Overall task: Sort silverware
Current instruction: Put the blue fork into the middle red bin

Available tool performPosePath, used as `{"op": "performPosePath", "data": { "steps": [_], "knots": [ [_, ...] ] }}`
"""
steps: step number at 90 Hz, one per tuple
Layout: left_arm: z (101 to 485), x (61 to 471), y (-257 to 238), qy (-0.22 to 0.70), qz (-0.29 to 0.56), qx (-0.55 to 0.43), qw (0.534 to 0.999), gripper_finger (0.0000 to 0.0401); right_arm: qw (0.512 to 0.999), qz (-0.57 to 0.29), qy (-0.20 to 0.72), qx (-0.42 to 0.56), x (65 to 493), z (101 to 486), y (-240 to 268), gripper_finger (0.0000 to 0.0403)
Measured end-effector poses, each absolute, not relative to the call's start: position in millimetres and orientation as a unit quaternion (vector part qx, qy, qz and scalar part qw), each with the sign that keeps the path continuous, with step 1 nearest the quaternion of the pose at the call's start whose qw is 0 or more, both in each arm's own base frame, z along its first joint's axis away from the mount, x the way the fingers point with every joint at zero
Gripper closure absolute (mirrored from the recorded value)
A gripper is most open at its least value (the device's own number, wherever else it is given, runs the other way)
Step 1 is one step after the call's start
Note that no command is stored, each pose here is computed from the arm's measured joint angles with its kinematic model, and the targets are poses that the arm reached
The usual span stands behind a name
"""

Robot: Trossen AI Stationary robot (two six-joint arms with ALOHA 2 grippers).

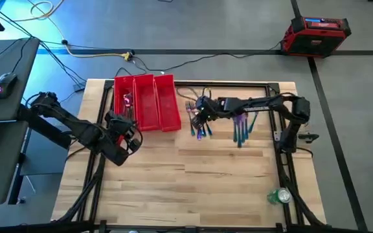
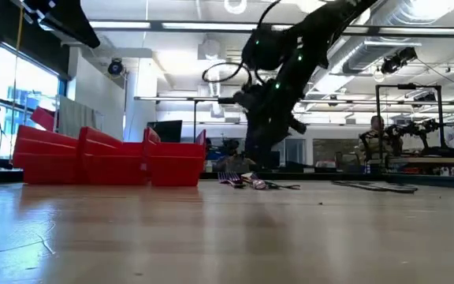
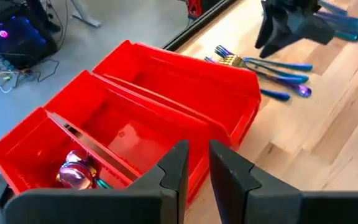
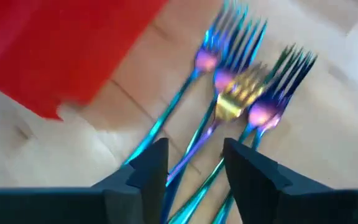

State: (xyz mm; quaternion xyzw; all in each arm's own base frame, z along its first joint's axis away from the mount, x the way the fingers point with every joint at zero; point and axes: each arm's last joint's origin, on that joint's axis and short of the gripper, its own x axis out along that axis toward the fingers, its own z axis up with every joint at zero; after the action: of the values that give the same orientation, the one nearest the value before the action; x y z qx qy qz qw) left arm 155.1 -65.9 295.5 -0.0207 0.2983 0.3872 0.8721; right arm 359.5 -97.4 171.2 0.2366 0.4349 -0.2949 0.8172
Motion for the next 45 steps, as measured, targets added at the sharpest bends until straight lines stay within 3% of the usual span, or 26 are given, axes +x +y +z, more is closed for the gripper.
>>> {"op": "performPosePath", "data": {
  "steps": [29,45],
  "knots": [
    [295,155,-66,0.316,0.374,-0.004,0.872,0.0357,0.794,-0.321,0.460,0.235,372,126,-92,0.0222],
    [295,155,-67,0.319,0.371,0.004,0.872,0.0357,0.793,-0.329,0.451,0.243,377,114,-94,0.0251]
  ]
}}
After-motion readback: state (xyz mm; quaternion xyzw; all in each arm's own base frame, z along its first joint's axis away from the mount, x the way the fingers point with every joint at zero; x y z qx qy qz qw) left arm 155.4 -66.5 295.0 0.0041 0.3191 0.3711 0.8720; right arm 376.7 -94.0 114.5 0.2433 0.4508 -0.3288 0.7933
